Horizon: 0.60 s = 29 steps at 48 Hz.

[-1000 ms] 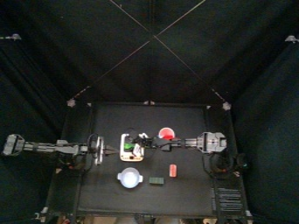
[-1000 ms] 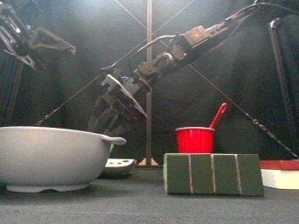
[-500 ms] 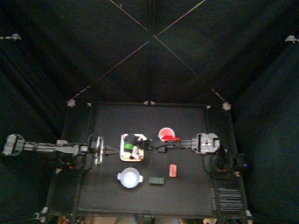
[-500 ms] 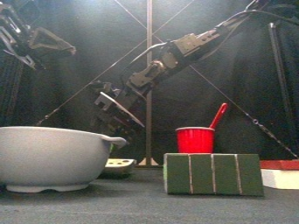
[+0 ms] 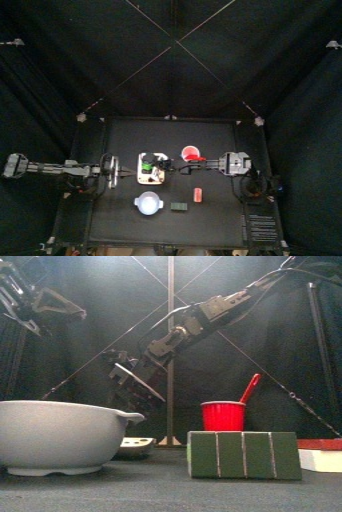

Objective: Grab peas

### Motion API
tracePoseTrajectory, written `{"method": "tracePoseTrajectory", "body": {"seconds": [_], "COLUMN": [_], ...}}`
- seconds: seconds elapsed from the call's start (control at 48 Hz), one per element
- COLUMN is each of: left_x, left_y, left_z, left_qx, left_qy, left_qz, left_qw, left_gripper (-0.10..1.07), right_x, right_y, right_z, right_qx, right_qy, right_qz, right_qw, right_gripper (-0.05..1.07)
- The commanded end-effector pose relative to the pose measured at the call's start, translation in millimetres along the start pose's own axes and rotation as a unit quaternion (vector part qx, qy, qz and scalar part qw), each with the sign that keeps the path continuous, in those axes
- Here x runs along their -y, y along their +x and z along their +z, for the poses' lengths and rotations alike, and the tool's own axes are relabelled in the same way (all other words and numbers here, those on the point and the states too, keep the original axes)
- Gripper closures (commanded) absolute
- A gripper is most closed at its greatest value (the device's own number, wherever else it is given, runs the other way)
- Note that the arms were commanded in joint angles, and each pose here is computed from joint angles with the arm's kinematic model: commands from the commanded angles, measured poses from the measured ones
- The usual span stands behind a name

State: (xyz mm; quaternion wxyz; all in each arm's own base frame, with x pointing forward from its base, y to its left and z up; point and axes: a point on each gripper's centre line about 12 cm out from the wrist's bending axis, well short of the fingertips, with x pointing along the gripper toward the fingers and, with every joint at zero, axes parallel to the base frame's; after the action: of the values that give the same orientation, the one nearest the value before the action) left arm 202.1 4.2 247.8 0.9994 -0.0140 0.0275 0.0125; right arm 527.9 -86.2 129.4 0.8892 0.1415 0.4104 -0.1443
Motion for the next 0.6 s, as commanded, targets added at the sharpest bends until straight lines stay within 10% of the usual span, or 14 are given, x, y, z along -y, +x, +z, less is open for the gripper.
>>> {"method": "tracePoseTrajectory", "body": {"seconds": [0.0,0.583], "left_x": [0.1,0.2], "left_y": [2,2], "left_z": [5.1,5.4], "left_qx": [0.008,0.009], "left_qy": [0.001,0.002], "left_qz": [0.000,0.000], "left_qw": [1.0000,1.0000], "left_gripper": [0.65,0.65], "right_x": [-4,-12], "right_y": [-20,-40], "right_z": [20,28], "right_qx": [0.024,0.041], "right_qy": [0.004,0.009], "right_qz": [0.006,0.018], "right_qw": [0.9997,0.9990], "right_gripper": [0.42,0.42]}}
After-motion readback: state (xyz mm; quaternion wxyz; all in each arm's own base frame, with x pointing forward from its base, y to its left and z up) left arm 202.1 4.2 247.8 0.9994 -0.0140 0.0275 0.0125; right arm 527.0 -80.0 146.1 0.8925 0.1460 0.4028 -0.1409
